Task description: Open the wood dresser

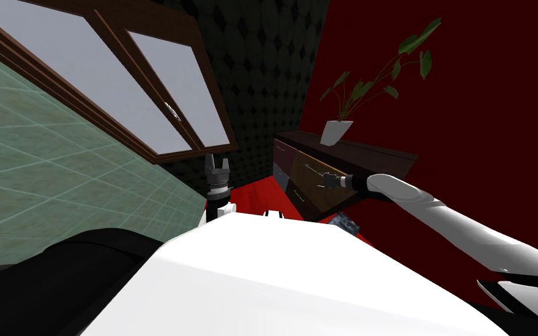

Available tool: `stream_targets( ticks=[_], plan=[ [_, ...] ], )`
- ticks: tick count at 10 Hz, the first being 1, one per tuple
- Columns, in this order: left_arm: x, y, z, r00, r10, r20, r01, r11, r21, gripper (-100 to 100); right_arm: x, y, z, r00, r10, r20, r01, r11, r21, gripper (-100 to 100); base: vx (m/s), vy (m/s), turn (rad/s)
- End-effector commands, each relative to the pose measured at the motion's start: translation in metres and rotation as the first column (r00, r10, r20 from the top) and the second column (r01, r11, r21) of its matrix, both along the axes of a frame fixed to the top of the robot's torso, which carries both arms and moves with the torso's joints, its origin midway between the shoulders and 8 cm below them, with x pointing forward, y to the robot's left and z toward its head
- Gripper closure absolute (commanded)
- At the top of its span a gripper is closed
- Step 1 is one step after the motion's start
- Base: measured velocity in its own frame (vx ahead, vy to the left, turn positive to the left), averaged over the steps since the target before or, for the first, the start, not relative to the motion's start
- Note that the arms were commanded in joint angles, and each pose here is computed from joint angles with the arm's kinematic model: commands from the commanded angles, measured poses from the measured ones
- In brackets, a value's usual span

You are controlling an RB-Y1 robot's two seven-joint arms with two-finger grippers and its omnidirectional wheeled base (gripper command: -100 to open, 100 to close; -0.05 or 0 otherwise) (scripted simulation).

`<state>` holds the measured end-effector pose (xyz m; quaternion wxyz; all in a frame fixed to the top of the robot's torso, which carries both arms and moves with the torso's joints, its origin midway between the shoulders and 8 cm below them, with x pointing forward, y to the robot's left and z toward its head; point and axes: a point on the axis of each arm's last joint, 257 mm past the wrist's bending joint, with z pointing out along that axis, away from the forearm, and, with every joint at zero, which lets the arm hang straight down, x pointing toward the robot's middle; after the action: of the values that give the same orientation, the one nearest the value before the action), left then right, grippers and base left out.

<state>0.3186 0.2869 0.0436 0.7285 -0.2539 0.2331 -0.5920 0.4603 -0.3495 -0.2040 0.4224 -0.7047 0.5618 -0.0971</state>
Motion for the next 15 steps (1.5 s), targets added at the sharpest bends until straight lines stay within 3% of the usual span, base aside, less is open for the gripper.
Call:
stream_targets(
  ticks=[1,3,5,6,15],
  plan=[
    [0.000,0.000,0.000,1.0000,0.000,0.000,0.000,1.0000,0.000,0,0.008,-0.033,0.006,1.000,-0.009,0.011,0.011,0.992,-0.122,-100,0.042,0.062,-0.031],
    [0.000,0.000,0.000,1.0000,0.000,0.000,0.000,1.0000,0.000,0,0.011,-0.055,0.011,1.000,-0.014,0.017,0.017,0.980,-0.199,-100,0.037,0.048,-0.026],
    [0.000,0.000,0.000,1.0000,0.000,0.000,0.000,1.0000,0.000,0,0.007,-0.049,0.009,1.000,-0.011,0.011,0.012,0.984,-0.176,-100,0.006,0.016,-0.003],
    [0.000,0.000,0.000,1.0000,0.000,0.000,0.000,1.0000,0.000,0,0.008,-0.048,0.009,1.000,-0.011,0.011,0.013,0.984,-0.175,100,0.000,0.000,0.000],
    [0.000,0.000,0.000,1.0000,0.000,0.000,0.000,1.0000,0.000,0,0.006,-0.040,0.014,1.000,0.006,0.009,-0.004,0.984,-0.178,100,-0.080,0.149,-0.018]
  ],
)
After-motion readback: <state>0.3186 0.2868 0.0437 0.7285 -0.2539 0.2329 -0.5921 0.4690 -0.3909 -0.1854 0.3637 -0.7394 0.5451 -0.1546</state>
